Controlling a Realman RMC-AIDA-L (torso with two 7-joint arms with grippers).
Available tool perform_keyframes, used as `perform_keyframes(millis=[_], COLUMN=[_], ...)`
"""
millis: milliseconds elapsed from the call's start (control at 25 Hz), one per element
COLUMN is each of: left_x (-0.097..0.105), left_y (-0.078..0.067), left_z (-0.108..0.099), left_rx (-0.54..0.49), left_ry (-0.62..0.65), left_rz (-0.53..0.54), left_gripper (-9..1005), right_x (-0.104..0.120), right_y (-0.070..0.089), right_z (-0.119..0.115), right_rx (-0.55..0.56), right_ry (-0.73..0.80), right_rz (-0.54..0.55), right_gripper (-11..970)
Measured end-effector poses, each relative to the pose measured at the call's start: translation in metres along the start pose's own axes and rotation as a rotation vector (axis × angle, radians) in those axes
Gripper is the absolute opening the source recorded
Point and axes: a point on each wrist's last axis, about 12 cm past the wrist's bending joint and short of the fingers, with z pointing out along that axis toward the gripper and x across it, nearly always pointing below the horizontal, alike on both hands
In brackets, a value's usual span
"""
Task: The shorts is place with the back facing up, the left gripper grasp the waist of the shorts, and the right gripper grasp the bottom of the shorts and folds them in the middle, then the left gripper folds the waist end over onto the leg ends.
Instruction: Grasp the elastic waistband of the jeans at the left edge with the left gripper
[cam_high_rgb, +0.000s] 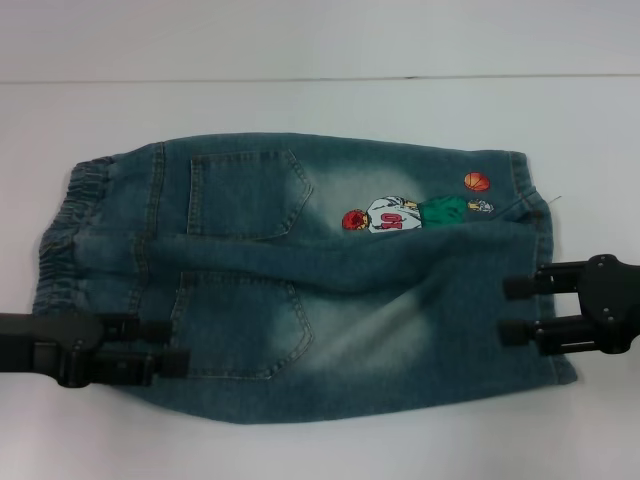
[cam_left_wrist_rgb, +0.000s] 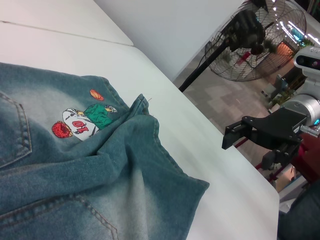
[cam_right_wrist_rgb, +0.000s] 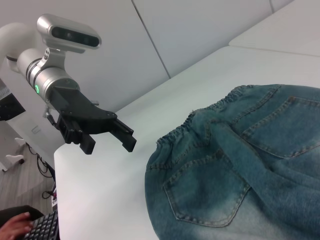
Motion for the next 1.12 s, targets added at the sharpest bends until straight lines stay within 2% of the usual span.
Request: perform_keyframes(millis=[320,480,720,800,840,880,1120], left_x=[-0.002,-0.011,-0.039,-0.048,-0.054,-0.054,-0.061], left_y=[0.001,0.004,0.017,0.025,0.032,0.032,0.049], left_z=[-0.001,-0.010,-0.036,-0.041,-0.043,-0.043,-0.038], left_rx=[-0.007,-0.045,-0.188,-0.275,-0.355,-0.355,-0.525], left_ry=[-0.005,-0.009,0.052,0.085,0.116,0.116,0.182], left_rz=[-0.011,-0.112,-0.322,-0.398,-0.456,-0.456,-0.596], left_gripper=[825,825,826,826,826,826,826], right_x=[-0.002,-0.004,-0.005,-0.005,-0.005,-0.006,-0.005], right_y=[0.000,-0.001,-0.002,-0.002,-0.002,-0.002,-0.002], right_z=[0.000,0.001,0.001,0.002,0.002,0.003,0.006], right_rx=[0.001,-0.001,0.004,0.005,0.004,0.004,0.003], right_ry=[0.000,0.001,-0.002,-0.002,-0.001,-0.001,-0.002], right_rz=[-0.006,-0.010,-0.012,-0.013,-0.014,-0.014,-0.021], right_gripper=[757,757,757,758,758,758,757])
